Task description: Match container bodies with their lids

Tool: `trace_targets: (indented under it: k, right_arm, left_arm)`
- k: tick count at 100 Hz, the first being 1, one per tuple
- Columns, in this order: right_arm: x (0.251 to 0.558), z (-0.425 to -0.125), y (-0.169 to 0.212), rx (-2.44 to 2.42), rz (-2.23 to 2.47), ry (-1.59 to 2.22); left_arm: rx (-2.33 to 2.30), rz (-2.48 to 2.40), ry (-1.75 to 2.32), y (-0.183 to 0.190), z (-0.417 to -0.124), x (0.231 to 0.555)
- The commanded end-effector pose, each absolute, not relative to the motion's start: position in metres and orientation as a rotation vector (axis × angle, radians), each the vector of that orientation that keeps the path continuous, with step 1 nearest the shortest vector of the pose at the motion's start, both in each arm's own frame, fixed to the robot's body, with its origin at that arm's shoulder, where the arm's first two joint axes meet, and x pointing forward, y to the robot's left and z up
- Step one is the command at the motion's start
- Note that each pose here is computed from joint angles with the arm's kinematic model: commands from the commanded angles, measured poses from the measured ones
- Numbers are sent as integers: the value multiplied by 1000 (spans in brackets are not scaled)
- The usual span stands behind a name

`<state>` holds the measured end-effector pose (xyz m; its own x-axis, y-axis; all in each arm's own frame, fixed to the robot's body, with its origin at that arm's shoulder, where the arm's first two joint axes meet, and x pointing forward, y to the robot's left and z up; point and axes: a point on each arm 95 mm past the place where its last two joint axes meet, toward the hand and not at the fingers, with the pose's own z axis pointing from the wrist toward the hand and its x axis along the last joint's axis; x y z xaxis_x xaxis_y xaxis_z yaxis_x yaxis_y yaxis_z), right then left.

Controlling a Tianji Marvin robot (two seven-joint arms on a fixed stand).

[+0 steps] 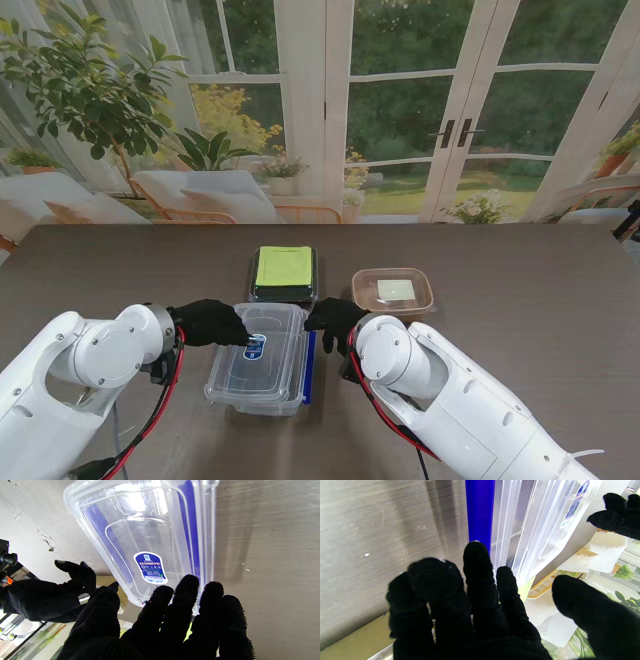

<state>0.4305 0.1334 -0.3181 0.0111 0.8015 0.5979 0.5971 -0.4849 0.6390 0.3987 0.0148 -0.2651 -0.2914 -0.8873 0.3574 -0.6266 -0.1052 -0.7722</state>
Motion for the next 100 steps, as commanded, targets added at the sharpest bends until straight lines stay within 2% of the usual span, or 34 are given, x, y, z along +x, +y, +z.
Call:
trace_targets:
  k: [1,21,56,76,100]
  right_arm:
    - [428,-320,137,2092,1467,1488]
    - [428,-319,136,2093,1475,1480]
    - [426,-318,132,2088,1498,1480]
    - [423,-318,131,2091,1504,1491]
    - [419,-321,132,2101,1505,1503]
  left_arm:
    - [-1666,-1345,1881,15,-261,392]
    - [-1654,-1307,1792,30,-256,385]
    - [-1773,-1200,1786,44,-284,392]
    - [-1807,-1200,1806,40,-295,400]
    - [-1786,-1244,1844,28,-291,404]
